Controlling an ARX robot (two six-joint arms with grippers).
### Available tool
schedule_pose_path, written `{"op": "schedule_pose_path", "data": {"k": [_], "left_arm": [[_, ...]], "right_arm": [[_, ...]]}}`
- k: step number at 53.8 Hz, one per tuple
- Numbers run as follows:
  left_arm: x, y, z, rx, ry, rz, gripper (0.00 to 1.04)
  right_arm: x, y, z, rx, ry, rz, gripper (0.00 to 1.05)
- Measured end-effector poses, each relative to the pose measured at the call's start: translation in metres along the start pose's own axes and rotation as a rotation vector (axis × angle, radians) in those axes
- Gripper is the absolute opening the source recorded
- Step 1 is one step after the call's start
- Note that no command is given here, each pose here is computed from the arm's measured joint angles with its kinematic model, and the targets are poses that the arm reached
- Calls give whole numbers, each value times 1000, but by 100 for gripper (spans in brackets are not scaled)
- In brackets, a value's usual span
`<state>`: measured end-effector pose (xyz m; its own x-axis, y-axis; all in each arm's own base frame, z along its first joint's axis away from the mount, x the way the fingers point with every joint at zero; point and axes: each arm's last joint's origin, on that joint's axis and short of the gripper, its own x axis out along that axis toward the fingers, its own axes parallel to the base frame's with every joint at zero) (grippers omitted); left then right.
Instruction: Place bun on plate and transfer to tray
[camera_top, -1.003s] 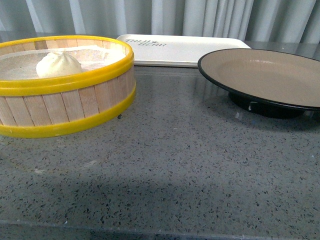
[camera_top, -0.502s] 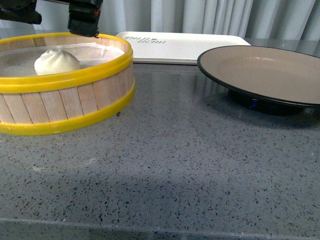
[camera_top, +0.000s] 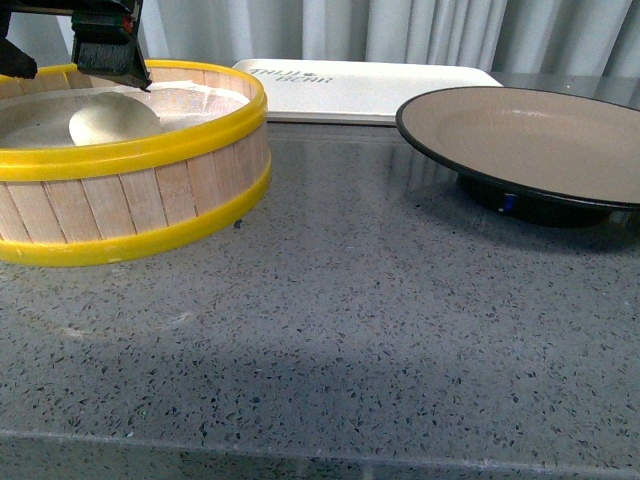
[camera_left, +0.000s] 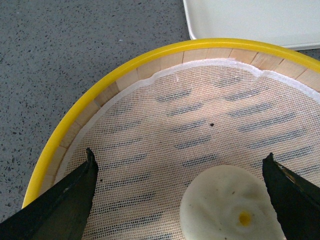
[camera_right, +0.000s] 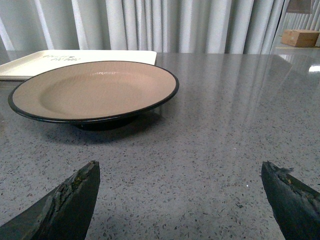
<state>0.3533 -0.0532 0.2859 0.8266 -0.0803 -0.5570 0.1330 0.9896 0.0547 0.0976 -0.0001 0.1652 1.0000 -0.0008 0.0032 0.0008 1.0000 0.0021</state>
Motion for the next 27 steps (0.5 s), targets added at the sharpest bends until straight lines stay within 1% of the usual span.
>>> {"op": "schedule_pose_path", "data": {"k": [8,27], "left_arm": [[-4,-6,-4,3,2,-18,98],[1,-13,-16,71,-3,21,98]], "right_arm": [[0,0,0,0,0,1,96],[0,0,0,0,0,1,96]]}}
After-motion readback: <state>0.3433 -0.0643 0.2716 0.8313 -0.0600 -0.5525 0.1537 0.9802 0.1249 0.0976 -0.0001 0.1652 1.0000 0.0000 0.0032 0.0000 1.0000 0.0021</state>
